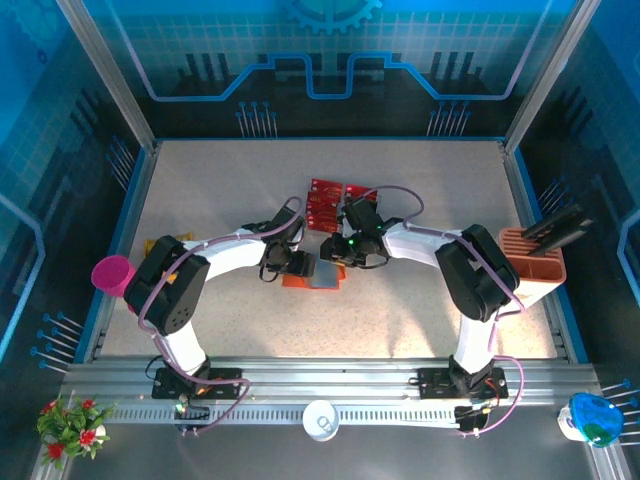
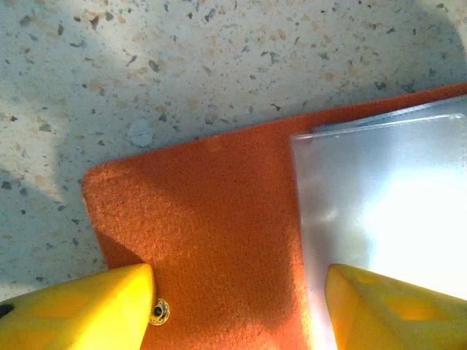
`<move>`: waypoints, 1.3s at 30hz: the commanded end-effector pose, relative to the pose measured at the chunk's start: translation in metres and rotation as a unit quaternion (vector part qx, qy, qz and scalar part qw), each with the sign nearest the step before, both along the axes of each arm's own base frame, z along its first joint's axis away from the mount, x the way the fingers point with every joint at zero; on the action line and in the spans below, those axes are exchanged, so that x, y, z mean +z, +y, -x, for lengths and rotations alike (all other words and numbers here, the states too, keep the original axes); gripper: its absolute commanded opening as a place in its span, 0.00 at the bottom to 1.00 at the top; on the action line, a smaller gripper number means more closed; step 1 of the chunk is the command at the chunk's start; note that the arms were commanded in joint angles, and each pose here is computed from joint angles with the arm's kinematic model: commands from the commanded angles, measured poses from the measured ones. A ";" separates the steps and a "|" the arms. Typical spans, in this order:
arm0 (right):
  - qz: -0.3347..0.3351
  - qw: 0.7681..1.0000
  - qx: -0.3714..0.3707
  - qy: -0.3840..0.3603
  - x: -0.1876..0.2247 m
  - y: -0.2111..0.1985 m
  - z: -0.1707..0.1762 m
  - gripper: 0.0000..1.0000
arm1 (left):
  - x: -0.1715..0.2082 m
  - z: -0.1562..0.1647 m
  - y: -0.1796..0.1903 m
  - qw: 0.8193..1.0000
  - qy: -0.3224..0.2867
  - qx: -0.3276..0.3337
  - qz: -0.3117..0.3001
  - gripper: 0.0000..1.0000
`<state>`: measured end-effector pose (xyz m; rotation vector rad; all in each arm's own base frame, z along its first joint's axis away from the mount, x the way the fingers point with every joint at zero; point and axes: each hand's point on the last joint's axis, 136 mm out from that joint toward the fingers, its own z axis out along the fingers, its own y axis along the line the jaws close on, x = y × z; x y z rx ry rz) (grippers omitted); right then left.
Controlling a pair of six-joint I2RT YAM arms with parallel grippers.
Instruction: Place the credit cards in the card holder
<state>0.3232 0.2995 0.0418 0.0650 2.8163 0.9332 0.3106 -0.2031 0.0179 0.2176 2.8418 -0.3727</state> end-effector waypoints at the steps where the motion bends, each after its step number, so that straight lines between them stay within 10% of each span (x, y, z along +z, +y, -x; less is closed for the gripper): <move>1: -0.014 1.000 0.006 0.015 -0.004 0.013 0.001 0.38 | -0.024 0.026 -0.002 0.998 0.057 -0.019 0.001 0.67; 18: -0.063 0.997 0.017 0.029 0.009 0.034 -0.001 0.30 | -0.004 0.016 -0.008 0.999 0.027 -0.021 0.020 0.72; 28: -0.085 0.996 0.024 0.015 0.037 0.045 0.003 0.29 | 0.075 -0.014 0.000 0.994 -0.069 0.036 0.077 0.99; 39: -0.096 0.994 0.049 0.010 0.050 0.077 0.006 0.38 | 0.134 -0.033 0.033 0.969 -0.122 0.146 0.160 0.99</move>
